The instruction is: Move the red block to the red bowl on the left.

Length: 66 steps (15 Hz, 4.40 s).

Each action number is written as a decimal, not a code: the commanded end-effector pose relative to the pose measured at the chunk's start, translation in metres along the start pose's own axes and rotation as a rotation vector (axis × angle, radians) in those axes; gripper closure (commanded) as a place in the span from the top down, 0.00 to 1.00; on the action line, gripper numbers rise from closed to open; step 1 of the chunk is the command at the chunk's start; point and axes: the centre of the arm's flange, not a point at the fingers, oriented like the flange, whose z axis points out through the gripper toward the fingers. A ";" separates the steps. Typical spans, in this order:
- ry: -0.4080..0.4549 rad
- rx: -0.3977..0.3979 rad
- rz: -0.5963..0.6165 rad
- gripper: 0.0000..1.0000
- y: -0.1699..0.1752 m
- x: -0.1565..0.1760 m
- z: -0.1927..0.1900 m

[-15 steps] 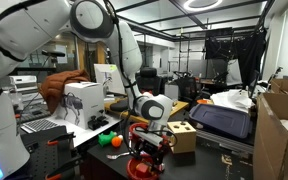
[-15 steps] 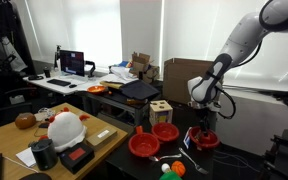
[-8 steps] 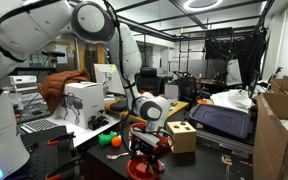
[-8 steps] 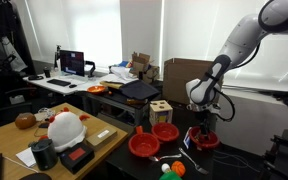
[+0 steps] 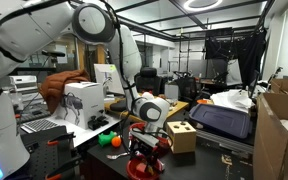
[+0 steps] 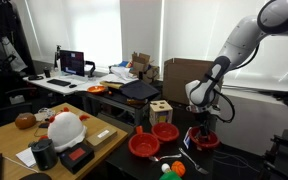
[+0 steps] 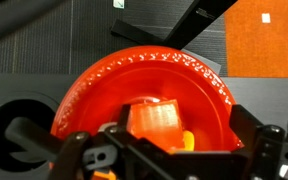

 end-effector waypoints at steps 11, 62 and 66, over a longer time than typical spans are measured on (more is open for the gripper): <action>0.020 -0.008 0.020 1.00 0.014 -0.016 -0.025; 0.052 -0.054 0.074 0.27 0.018 -0.034 -0.050; 0.016 -0.065 0.063 0.27 0.019 -0.045 -0.076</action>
